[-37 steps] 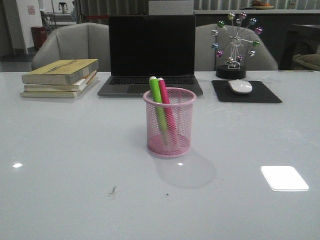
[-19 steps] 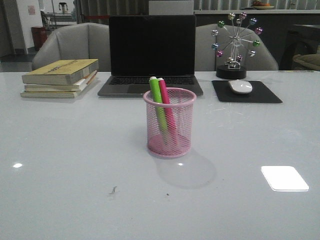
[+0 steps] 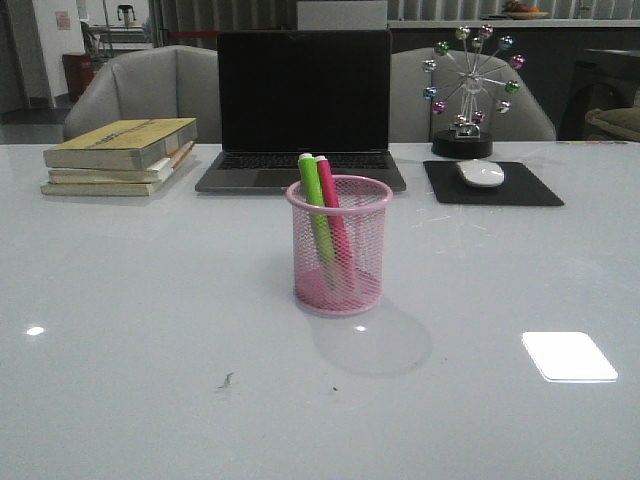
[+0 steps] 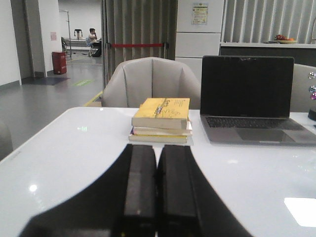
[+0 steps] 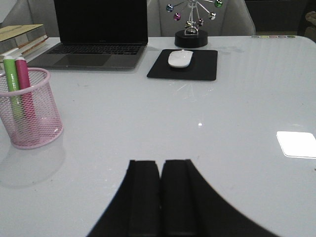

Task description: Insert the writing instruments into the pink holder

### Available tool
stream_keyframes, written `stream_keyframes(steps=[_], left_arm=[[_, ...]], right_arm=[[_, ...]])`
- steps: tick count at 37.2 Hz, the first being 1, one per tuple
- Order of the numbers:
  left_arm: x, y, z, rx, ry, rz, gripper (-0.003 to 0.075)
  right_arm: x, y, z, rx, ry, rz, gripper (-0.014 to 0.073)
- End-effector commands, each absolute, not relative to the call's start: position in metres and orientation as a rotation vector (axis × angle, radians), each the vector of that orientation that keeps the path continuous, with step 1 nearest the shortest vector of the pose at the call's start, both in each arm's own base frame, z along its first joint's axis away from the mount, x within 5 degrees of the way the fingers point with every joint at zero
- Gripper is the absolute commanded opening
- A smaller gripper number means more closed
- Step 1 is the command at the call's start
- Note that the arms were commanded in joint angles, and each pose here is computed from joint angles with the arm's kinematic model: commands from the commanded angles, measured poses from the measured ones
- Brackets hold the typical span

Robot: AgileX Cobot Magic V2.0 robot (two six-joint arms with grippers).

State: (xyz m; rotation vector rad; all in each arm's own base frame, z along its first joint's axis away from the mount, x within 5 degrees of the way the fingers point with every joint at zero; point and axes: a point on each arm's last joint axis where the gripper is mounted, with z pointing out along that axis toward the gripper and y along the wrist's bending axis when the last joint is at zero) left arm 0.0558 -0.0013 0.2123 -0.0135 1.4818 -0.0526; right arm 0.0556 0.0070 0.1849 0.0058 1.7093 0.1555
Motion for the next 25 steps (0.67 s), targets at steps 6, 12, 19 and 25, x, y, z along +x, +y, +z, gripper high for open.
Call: stream_keyframes(steps=[6, 12, 19, 25], left_arm=[[0.054, -0.0012, 0.2119, -0.021, 1.463, -0.06, 0.0092], [0.054, -0.0012, 0.2119, -0.021, 1.463, -0.06, 0.0092], [0.054, -0.0012, 0.2119, -0.021, 1.463, -0.06, 0.0092], [0.054, -0.0012, 0.2119, -0.021, 1.463, -0.06, 0.0092]], right_arm=[[0.0553, 0.0056, 0.193, 0.018, 1.611, 0.149, 0.005], [0.0553, 0.0056, 0.193, 0.018, 1.611, 0.149, 0.005], [0.0553, 0.0056, 0.193, 0.018, 1.611, 0.149, 0.005], [0.0553, 0.0056, 0.193, 0.018, 1.611, 0.149, 0.005]])
